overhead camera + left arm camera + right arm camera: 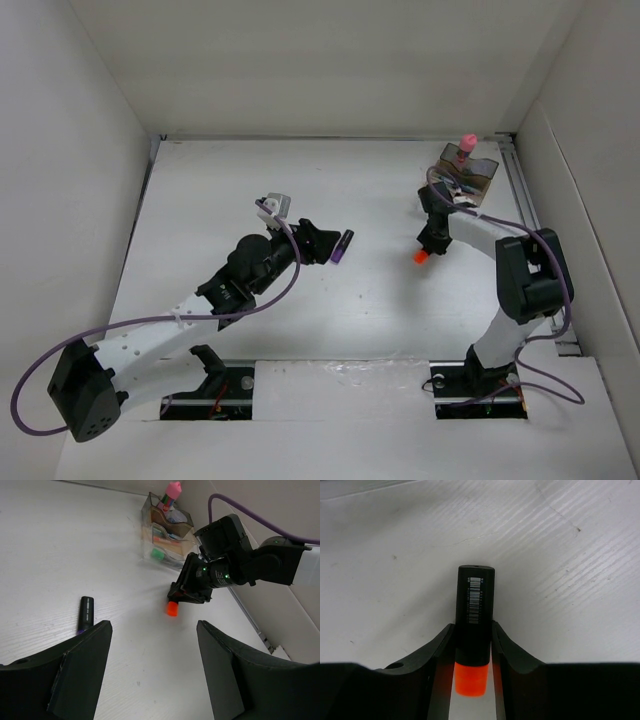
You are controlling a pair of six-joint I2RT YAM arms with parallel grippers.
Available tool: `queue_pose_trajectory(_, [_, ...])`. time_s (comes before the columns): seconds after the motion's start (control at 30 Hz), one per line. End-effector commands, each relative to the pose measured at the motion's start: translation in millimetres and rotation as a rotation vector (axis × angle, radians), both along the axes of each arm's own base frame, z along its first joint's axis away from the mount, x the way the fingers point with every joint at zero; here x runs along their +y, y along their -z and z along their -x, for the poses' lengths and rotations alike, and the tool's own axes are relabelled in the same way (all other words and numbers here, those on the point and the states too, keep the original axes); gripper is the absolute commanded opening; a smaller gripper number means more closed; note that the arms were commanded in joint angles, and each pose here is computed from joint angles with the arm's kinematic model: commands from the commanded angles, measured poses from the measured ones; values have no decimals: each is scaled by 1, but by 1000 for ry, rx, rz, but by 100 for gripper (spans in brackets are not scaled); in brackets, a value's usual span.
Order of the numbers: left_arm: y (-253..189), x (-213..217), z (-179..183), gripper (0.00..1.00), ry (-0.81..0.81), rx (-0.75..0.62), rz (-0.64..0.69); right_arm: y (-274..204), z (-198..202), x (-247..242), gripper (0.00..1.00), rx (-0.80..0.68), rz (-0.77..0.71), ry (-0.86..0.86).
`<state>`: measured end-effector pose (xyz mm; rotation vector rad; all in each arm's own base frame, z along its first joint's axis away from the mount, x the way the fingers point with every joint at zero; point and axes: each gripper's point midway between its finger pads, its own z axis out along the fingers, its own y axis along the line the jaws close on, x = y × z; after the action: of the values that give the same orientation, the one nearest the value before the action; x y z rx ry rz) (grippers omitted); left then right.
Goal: Sort the stationery into containers
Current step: Pick up the pen from the center of the board.
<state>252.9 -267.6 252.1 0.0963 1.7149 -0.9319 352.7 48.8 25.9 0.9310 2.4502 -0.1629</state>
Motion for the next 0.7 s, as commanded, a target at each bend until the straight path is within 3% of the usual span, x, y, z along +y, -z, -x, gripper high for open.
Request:
queue_pose_trajectory(0.0, [-16, 0, 3, 66, 9, -36, 48, -11, -12, 6, 15, -25, 16, -22])
queue_pose_trajectory(0.13, [-16, 0, 3, 66, 9, -36, 48, -29, -12, 20, 12, -74, -44, -53])
queue_pose_trajectory(0.33, [-16, 1, 2, 66, 0, -36, 48, -126, -33, 43, 12, -364, -195, -123])
queue_pose_trajectory(0.43, [-16, 1, 2, 66, 0, -36, 48, -155, -44, 13, 5, -433, -159, -1])
queue_pose_trajectory(0.67, [-19, 1, 4, 66, 11, -42, 55, -167, -70, -19, 5, -589, -623, 121])
